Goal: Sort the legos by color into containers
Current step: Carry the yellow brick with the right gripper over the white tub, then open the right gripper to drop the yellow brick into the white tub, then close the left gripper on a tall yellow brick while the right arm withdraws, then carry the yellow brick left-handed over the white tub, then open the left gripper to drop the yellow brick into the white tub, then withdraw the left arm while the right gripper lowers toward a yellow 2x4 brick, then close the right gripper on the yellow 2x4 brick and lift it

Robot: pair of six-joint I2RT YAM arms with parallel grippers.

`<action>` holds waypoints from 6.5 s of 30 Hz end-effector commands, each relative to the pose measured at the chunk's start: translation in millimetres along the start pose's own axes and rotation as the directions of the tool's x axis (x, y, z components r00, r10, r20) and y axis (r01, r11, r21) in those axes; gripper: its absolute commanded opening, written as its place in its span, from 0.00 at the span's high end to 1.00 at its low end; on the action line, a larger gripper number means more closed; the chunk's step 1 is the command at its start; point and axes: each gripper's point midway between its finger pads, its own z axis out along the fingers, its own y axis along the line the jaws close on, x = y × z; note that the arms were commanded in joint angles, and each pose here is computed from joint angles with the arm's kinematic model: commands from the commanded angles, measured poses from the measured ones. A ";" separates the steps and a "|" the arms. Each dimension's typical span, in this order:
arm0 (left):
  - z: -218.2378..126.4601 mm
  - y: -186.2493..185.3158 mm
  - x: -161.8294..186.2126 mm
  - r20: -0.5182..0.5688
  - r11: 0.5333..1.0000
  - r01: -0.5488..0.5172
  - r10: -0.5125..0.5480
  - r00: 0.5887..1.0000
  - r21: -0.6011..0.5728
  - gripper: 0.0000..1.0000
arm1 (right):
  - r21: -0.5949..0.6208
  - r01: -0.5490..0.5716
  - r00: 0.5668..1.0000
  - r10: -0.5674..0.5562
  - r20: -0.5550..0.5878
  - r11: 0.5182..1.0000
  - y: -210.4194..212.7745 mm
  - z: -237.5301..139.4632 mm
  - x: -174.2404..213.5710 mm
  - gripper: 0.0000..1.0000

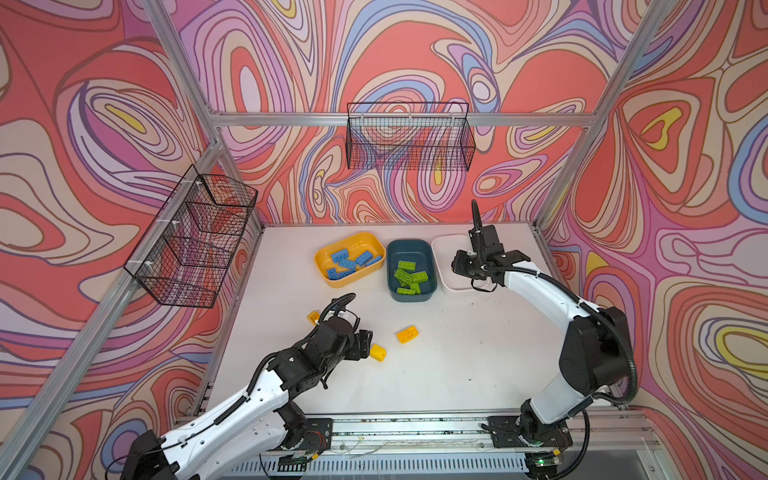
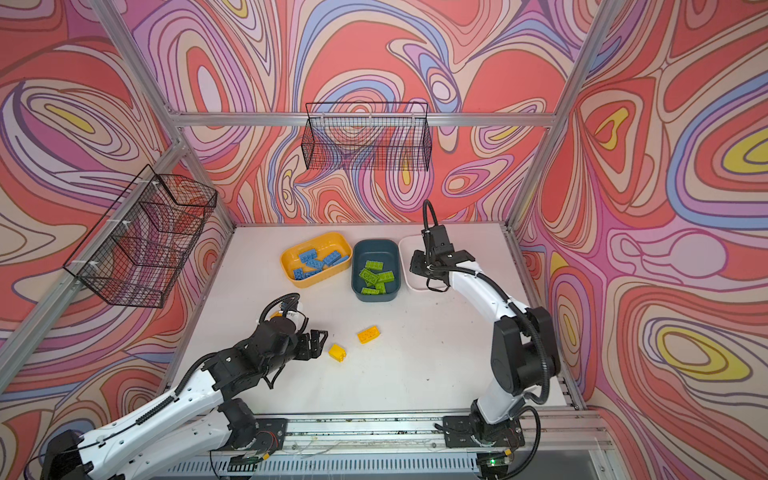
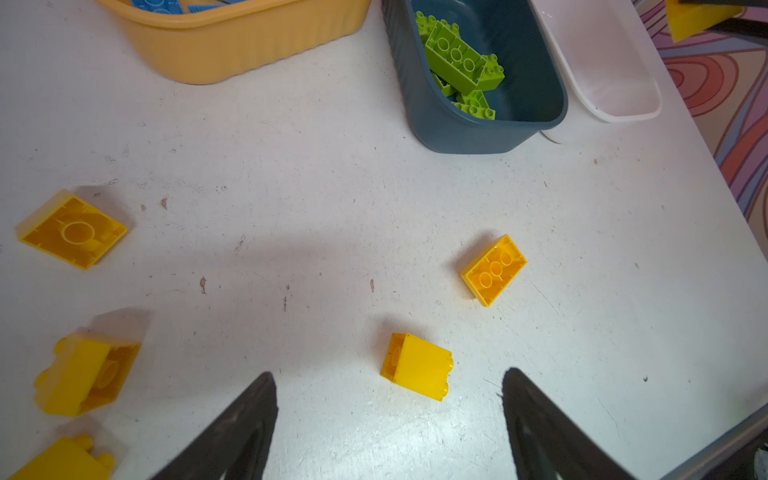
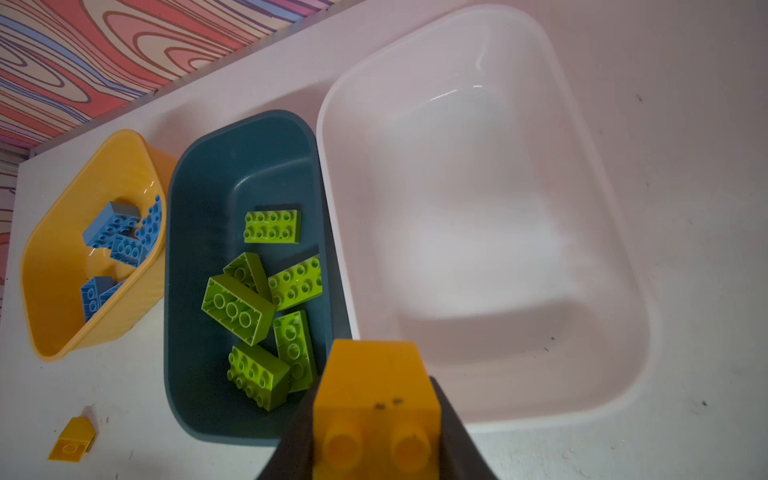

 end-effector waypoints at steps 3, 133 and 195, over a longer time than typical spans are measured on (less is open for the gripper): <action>5.1 17.6 23.6 -0.057 0.999 -0.008 0.004 0.998 -0.054 0.16 | 0.019 0.016 0.999 -0.016 -0.029 1.000 2.5 31.0 -2.2 0.68; 230.9 -255.9 -156.3 -0.161 0.925 -0.105 0.174 0.972 0.366 0.21 | -0.284 0.041 0.999 -0.039 0.013 0.958 -38.9 -64.4 158.9 0.21; -119.2 17.7 -113.2 0.285 0.957 -0.192 0.250 0.925 -0.218 0.12 | -0.108 0.610 0.748 -0.615 -0.251 0.785 95.1 31.7 258.5 0.08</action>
